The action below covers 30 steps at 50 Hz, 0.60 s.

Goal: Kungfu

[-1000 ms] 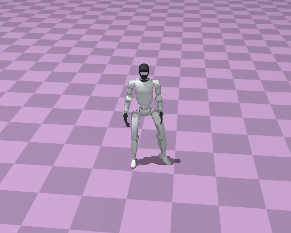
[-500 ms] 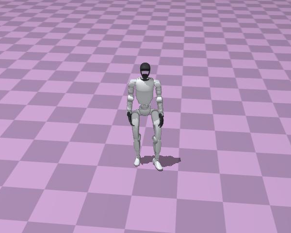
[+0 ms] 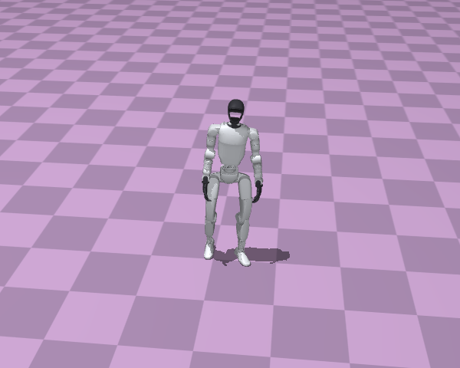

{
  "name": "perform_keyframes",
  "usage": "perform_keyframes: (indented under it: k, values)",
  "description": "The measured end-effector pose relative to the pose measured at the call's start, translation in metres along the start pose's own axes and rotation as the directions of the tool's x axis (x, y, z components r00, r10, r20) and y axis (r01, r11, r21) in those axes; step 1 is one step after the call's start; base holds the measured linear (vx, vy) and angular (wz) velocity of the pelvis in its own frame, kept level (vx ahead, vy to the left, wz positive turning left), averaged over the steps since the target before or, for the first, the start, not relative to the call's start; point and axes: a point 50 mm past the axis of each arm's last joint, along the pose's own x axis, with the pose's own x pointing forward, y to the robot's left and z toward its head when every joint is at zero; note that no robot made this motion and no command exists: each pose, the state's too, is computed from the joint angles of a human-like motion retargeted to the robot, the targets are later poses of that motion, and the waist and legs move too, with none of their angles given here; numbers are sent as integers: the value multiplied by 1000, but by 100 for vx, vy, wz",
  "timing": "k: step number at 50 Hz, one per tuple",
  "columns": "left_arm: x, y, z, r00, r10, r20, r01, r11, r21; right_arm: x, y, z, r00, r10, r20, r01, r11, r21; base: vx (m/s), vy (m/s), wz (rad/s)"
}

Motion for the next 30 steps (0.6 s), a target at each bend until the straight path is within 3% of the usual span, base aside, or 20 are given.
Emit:
perform_keyframes:
  k: [4,8,11,15,18,23,26,30]
  values:
    - [0,1,13,998,9,55,-4,996,-94,0,-2,9,996,-6,89,-7,989,145,15,-6,18]
    - [-1,-5,34,981,-28,190,100,920,-378,-1,-7,16,988,-10,157,-49,929,366,10,-10,20]
    - [-3,-10,51,942,-48,331,254,748,-614,-2,-13,22,974,-38,221,-95,826,556,9,-20,19]
    - [-8,-7,73,860,34,510,463,371,-805,-4,-21,28,940,-127,318,-193,569,799,8,-28,18]
    - [-13,5,84,785,190,590,595,34,-803,-6,-28,28,899,-233,370,-296,299,907,8,-37,5]
    - [-20,29,87,693,491,527,719,-417,-556,-12,-43,9,836,-454,308,-412,-148,899,9,-38,8]
    - [-19,32,79,711,549,439,702,-535,-469,-17,-55,-2,812,-542,217,-424,-294,857,2,-29,15]
    - [-13,26,63,768,505,393,637,-544,-546,-21,-69,-4,797,-574,186,-420,-306,855,1,-14,8]
